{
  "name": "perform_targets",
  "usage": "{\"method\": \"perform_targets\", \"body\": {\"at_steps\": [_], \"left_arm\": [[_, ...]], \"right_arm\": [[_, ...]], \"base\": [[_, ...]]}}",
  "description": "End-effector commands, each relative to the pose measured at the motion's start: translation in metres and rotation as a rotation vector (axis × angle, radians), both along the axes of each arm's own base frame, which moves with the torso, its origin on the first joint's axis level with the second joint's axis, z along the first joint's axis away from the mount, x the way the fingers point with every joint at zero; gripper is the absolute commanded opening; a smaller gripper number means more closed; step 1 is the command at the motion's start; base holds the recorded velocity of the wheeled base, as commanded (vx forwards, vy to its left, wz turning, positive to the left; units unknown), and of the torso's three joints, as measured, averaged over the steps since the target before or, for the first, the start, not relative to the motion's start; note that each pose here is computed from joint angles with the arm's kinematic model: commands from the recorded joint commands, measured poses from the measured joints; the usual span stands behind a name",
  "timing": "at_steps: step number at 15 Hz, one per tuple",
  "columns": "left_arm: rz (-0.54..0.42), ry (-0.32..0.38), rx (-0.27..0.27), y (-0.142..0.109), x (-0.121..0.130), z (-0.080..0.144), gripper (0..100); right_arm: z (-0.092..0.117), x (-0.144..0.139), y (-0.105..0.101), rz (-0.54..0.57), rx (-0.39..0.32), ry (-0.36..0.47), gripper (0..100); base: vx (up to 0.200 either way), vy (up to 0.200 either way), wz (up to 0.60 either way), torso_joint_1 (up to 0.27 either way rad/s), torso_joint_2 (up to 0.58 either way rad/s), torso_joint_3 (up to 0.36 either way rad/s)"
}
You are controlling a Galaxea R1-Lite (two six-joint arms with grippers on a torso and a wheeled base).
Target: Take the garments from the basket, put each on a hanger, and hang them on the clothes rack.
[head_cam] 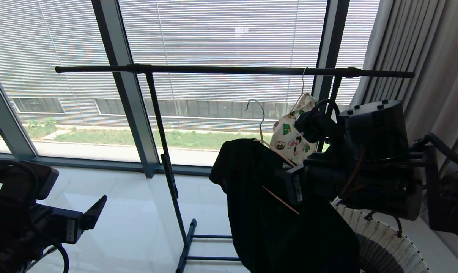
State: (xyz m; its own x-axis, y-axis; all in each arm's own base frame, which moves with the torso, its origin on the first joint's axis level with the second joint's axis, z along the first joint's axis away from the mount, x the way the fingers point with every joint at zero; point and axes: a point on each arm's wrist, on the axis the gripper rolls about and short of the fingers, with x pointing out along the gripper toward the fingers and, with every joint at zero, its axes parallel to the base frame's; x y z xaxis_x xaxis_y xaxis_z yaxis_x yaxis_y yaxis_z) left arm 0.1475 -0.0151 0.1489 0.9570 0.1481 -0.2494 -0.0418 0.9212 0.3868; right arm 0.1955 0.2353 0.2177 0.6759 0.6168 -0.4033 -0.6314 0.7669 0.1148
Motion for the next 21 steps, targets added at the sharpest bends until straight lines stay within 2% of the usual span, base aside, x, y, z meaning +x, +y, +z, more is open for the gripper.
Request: {"method": "perform_targets", "body": {"at_steps": [1,5,8,12,21], "left_arm": [[0.0,0.002,0.001,0.0,0.001,0.0,100],[-0.012,-0.002,-0.001,-0.001,-0.001,0.0,100],[-0.064,-0.001,-0.001,-0.009,-0.002,0.0,100],[-0.113,0.002,0.0,-0.016,-0.004,-0.001,100],[-0.114,-0.001,-0.002,-0.016,-0.004,-0.001,100]], "right_arm": [[0.001,0.008,0.005,-0.01,0.005,-0.005,0],[0.015,0.032,0.008,-0.105,0.038,-0.056,0],[0.031,0.052,0.005,-0.175,0.089,-0.109,0],[0.049,0.064,-0.001,-0.212,0.143,-0.165,0],[0.052,0.075,0.002,-0.227,0.152,-0.183,0]], "base": [[0.0,0.2,0.0,-0.002,0.01,0.007],[0.0,0.05,0.0,-0.002,0.0,0.001],[0.2,0.0,0.0,0.002,0.0,0.002],[0.2,0.0,0.0,0.005,0.01,0.001],[0.2,0.0,0.0,0.004,0.0,0.002]]}}
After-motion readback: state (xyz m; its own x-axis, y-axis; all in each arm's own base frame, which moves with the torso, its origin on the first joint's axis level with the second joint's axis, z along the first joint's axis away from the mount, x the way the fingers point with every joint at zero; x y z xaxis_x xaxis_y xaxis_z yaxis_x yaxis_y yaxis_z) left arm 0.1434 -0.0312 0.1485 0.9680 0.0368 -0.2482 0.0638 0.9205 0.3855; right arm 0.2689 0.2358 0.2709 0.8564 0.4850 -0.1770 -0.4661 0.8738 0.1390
